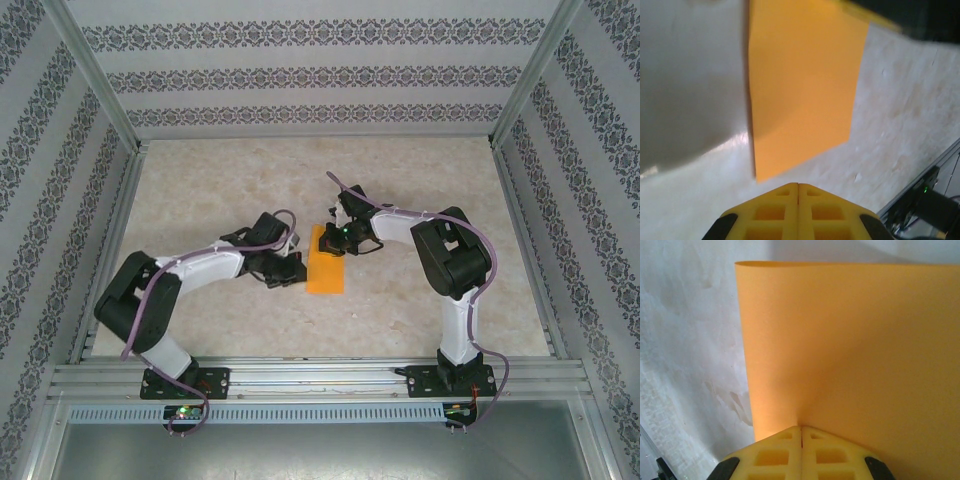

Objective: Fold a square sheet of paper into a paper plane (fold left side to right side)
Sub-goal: First fold the square sheet of paper in half at the center of the table, then hold the square sheet of paper at the center of the table.

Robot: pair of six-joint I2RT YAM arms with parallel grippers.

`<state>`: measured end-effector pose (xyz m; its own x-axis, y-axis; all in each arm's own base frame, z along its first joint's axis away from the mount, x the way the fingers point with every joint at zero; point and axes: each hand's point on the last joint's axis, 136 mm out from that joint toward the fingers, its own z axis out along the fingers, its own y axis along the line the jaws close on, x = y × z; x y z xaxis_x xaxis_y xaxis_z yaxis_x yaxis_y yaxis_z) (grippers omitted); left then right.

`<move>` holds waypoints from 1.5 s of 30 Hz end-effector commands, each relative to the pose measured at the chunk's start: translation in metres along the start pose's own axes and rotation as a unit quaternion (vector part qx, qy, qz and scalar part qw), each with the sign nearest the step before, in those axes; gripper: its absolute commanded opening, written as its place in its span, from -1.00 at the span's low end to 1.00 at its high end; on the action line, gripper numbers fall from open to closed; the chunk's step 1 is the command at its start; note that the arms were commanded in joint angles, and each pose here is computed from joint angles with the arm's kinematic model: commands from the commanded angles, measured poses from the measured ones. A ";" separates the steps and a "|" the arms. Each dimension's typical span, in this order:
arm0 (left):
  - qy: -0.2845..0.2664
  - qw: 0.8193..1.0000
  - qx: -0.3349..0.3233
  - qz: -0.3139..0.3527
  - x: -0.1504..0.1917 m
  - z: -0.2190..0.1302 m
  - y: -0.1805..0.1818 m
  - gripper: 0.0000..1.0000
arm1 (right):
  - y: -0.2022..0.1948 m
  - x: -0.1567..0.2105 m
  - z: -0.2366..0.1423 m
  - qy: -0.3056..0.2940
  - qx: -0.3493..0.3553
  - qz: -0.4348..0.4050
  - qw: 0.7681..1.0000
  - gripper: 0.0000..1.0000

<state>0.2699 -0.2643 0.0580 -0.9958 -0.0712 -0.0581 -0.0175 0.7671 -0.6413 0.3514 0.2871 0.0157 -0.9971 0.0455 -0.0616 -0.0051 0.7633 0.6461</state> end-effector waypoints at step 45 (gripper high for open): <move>0.038 0.997 -0.039 -0.060 -0.001 0.069 0.030 -0.96 | -0.004 0.075 -0.029 0.019 0.011 0.009 1.000 -1.00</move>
<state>0.3018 -0.3003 0.0185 -0.9948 -0.1015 -0.0064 -0.0710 0.7380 -0.6710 0.2742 0.2627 0.0349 -0.9991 0.0315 -0.0291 0.0063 0.7789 0.6271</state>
